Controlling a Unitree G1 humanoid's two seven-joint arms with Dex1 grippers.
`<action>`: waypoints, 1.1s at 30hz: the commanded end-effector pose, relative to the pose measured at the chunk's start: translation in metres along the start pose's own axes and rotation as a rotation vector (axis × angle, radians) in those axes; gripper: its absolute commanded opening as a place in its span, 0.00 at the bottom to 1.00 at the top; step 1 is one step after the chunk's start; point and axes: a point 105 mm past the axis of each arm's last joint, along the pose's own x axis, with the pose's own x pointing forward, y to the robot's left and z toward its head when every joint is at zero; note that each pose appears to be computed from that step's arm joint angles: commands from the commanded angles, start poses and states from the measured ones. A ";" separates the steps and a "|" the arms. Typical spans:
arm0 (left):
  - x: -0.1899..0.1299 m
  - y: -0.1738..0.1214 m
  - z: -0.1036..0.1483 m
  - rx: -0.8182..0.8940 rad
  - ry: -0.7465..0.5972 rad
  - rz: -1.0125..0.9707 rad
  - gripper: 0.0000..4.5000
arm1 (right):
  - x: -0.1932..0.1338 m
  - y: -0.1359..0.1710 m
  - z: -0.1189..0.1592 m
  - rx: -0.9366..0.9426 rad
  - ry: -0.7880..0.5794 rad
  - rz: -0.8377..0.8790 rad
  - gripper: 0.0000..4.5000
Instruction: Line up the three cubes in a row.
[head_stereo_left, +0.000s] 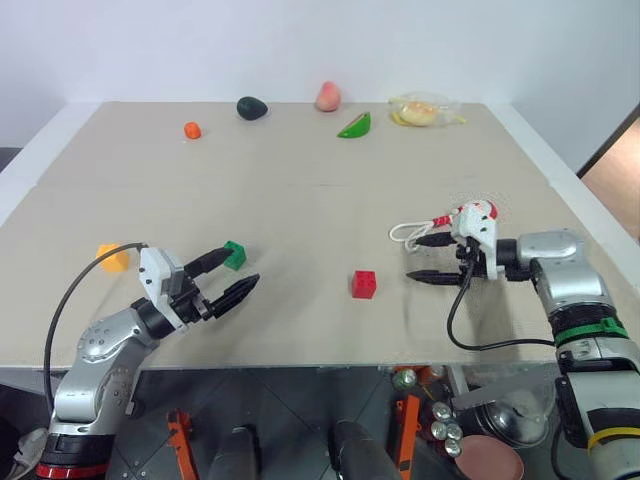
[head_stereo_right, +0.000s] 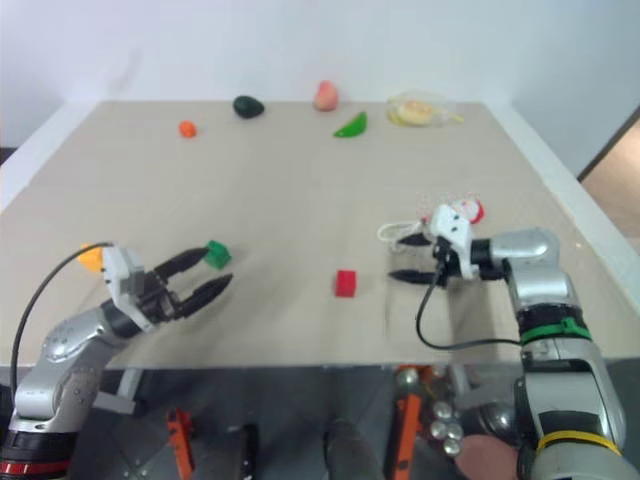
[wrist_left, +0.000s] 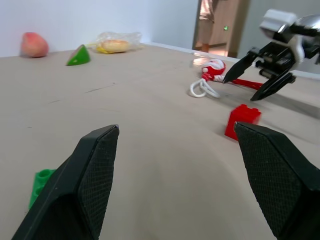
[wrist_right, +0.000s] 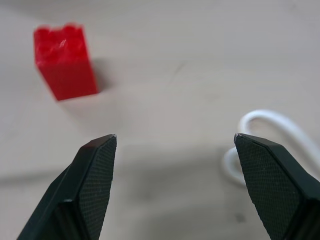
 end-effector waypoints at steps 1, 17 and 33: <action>0.000 0.024 0.009 0.077 -0.013 0.137 0.85 | -0.007 -0.002 0.030 -0.008 -0.137 -0.040 0.86; 0.009 0.052 -0.034 0.106 0.212 0.292 0.85 | 0.019 0.055 0.048 0.067 -0.249 0.033 0.86; 0.023 0.062 -0.064 0.094 0.349 0.287 0.85 | 0.016 0.070 0.068 0.043 -0.302 0.039 0.86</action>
